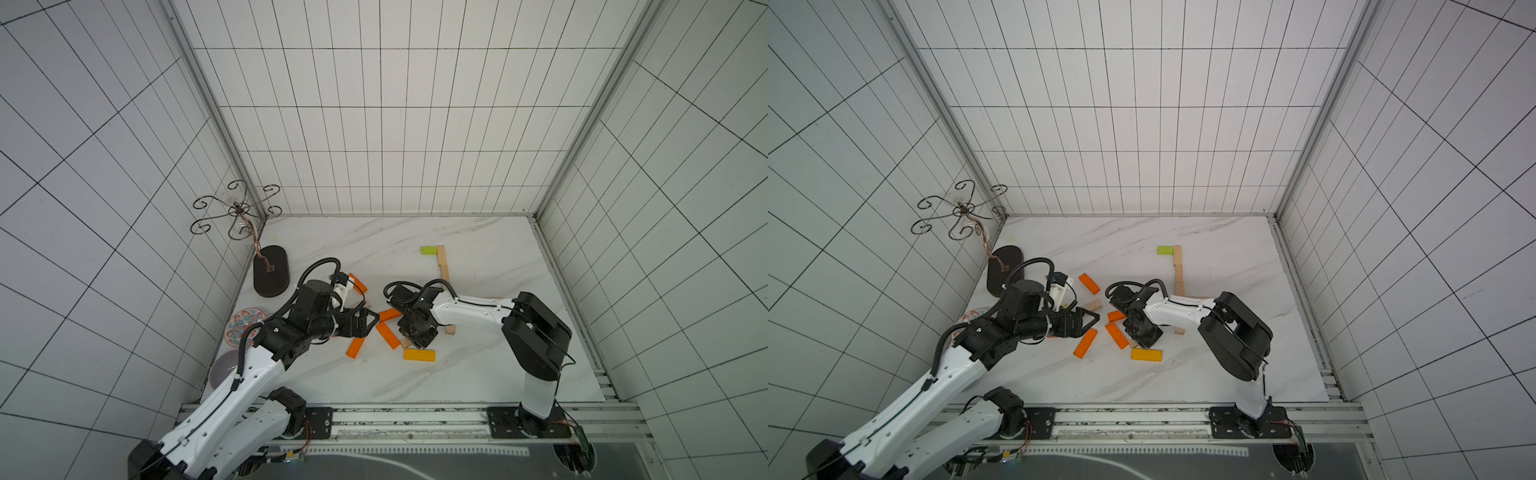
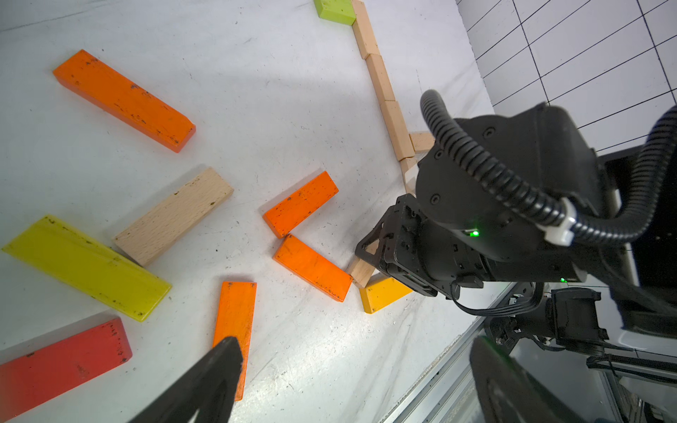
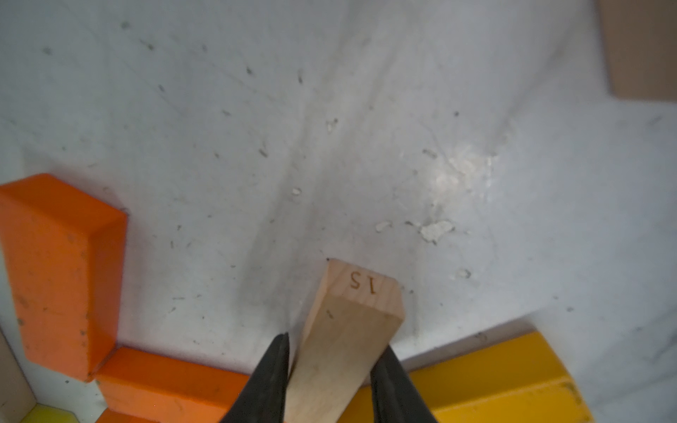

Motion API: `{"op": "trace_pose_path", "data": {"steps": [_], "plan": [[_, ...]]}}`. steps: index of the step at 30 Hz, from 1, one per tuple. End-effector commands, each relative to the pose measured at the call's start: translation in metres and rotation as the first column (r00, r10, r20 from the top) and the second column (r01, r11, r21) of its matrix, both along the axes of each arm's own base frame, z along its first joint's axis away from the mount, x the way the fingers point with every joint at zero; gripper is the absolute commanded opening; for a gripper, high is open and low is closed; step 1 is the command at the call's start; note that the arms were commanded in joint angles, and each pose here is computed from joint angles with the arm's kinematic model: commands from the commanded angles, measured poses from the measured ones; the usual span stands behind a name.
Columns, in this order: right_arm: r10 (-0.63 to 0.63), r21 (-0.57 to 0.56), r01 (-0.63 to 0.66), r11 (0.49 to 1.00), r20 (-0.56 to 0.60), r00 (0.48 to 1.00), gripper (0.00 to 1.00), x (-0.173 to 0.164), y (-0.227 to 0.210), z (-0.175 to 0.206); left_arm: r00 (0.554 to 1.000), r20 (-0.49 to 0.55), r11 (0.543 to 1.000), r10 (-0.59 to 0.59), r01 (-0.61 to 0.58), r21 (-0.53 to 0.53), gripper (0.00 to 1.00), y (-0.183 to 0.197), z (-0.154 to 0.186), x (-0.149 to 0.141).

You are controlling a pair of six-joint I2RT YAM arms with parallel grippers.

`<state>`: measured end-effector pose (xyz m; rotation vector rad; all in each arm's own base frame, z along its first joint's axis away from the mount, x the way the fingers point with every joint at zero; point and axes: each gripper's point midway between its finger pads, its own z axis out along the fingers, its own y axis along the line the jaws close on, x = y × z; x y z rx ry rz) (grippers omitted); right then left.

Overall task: Assemble a giraffe with building blocks
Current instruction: Pick up the building block from the center of the board, then assemble the building block at the center of the board.

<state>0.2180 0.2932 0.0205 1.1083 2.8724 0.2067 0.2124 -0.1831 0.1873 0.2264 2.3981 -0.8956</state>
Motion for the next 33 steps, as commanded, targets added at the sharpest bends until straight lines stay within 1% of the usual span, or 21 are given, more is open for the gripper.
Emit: {"op": "trace_pose_path", "data": {"steps": [1,3,5,8,10,12,14,18,20,22,25,27,29,31,33], "plan": [[-0.031,-0.12,0.028,0.992,-0.022,0.999,0.34,-0.008,-0.031,-0.012,0.999,0.042,1.0,-0.013,0.014,-0.015,0.97,-0.002,0.009,0.003],[-0.011,-0.113,0.014,0.993,0.027,1.0,0.29,0.002,-0.029,-0.001,0.999,0.046,1.0,-0.014,0.015,-0.016,0.97,-0.002,0.011,0.004],[0.016,-0.113,-0.007,0.994,0.076,0.997,0.27,0.012,-0.027,0.011,0.999,0.043,1.0,-0.013,0.013,-0.017,0.97,-0.002,0.01,0.004],[0.038,-0.148,-0.019,0.989,0.125,0.991,0.21,0.021,-0.033,0.03,0.999,0.039,1.0,-0.011,0.012,-0.018,0.97,-0.002,0.011,0.004],[0.055,-0.15,-0.032,0.988,0.152,0.987,0.15,0.026,-0.035,0.041,0.999,0.038,1.0,-0.01,0.011,-0.018,0.97,-0.002,0.012,0.005],[0.076,-0.146,-0.046,0.988,0.204,0.976,0.12,0.034,-0.038,0.059,0.999,0.04,1.0,-0.007,0.008,-0.016,0.97,-0.001,0.014,0.005],[0.109,-0.155,-0.066,0.986,0.286,0.952,0.12,0.044,-0.044,0.085,0.999,0.043,1.0,-0.005,0.006,-0.016,0.97,-0.001,0.017,0.006],[0.201,-0.211,-0.116,0.971,0.442,0.874,0.12,0.067,-0.067,0.139,0.999,0.031,0.999,-0.018,0.019,-0.033,0.97,-0.006,0.016,0.007],[0.269,-0.277,-0.14,0.951,0.51,0.817,0.11,0.078,-0.086,0.166,1.0,0.009,0.999,-0.019,0.02,-0.043,0.97,-0.009,0.01,0.007],[0.352,-0.353,-0.171,0.92,0.55,0.757,0.1,0.085,-0.105,0.188,1.0,-0.01,0.999,-0.018,0.017,-0.047,0.97,-0.012,0.004,0.008],[0.497,-0.469,-0.239,0.85,0.564,0.66,0.09,0.091,-0.131,0.214,1.0,-0.015,0.999,-0.021,0.02,-0.029,0.97,-0.016,-0.002,0.011],[0.561,-0.534,-0.251,0.808,0.564,0.605,0.08,0.092,-0.147,0.229,0.999,-0.009,0.999,-0.034,0.034,-0.015,0.97,-0.022,-0.002,0.013],[0.598,-0.586,-0.238,0.774,0.556,0.577,0.04,0.091,-0.167,0.241,0.998,-0.006,0.998,-0.055,0.055,-0.01,0.97,-0.032,-0.002,0.015],[0.624,-0.621,-0.229,0.75,0.548,0.558,0.01,0.091,-0.183,0.25,0.997,-0.001,0.997,-0.079,0.079,-0.01,0.97,-0.044,-0.001,0.016],[0.676,-0.652,-0.267,0.71,0.526,0.516,0.0,0.09,-0.189,0.257,0.995,-0.001,0.995,-0.102,0.102,-0.009,0.97,-0.055,-0.002,0.017]]}}
